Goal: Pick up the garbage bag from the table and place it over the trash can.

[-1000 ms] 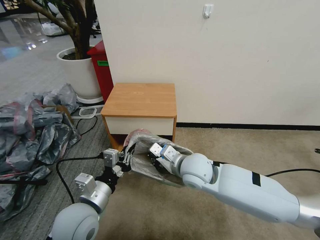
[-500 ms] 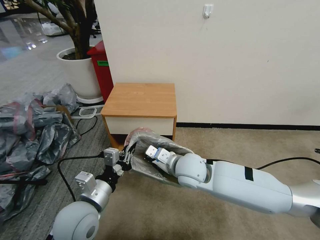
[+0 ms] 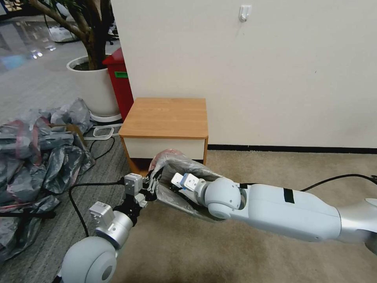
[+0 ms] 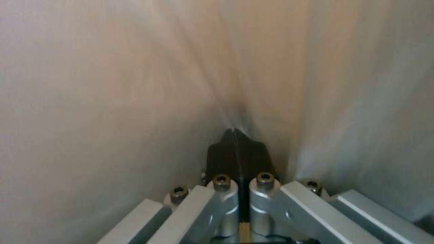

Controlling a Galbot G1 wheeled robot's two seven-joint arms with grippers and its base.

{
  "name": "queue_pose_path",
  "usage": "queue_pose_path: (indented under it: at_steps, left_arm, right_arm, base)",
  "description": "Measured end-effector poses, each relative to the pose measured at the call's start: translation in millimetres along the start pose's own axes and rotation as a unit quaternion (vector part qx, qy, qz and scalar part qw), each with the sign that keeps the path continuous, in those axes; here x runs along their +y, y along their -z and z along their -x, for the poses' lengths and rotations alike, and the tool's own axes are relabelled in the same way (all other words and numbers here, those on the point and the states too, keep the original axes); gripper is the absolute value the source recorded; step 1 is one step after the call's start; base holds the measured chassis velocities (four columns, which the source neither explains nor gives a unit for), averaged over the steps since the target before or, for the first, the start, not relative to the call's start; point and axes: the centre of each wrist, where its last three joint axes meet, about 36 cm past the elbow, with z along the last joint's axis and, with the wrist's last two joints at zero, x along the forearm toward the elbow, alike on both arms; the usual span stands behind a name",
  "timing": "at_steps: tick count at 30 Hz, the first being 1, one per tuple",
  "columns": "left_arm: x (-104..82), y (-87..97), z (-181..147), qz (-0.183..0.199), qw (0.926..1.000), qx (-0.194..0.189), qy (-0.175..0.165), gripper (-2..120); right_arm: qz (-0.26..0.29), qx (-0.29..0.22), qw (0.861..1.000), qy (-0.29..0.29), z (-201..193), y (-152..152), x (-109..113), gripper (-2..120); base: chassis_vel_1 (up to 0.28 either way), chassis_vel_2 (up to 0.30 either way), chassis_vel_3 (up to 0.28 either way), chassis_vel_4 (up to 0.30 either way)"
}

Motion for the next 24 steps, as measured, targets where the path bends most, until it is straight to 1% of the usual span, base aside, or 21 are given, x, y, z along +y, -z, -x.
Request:
queue_pose_path:
  at_steps: [15,17,19,23,24]
  left_arm:
    - [-2.4,2.6,-1,-0.002,1.0000,-0.005,-0.003,9]
    - [1.4,-2.5,1,-0.004,1.0000,0.001,0.003,9]
    - [2.4,-3.8,2,-0.004,1.0000,0.003,0.005,9]
    - [10.1,-13.3,9,-0.010,0.9998,0.011,0.015,9]
    - [10.1,-13.3,9,-0.010,0.9998,0.011,0.015,9]
  right_arm:
    - [0.013,0.012,1.000,0.005,11,-1,-1,0]
    - [0.016,0.009,1.000,0.004,7,-1,-4,0]
    - [0.018,0.008,1.000,0.004,5,-1,-5,0]
    - [0.034,-0.004,0.999,0.011,-12,2,-10,0]
    - [0.034,-0.004,0.999,0.011,-12,2,-10,0]
  base:
    - [0.000,0.000,0.000,0.000]
    - [0.000,0.000,0.000,0.000]
    - [0.000,0.000,0.000,0.000]
    - [0.000,0.000,0.000,0.000]
    - [0.000,0.000,0.000,0.000]
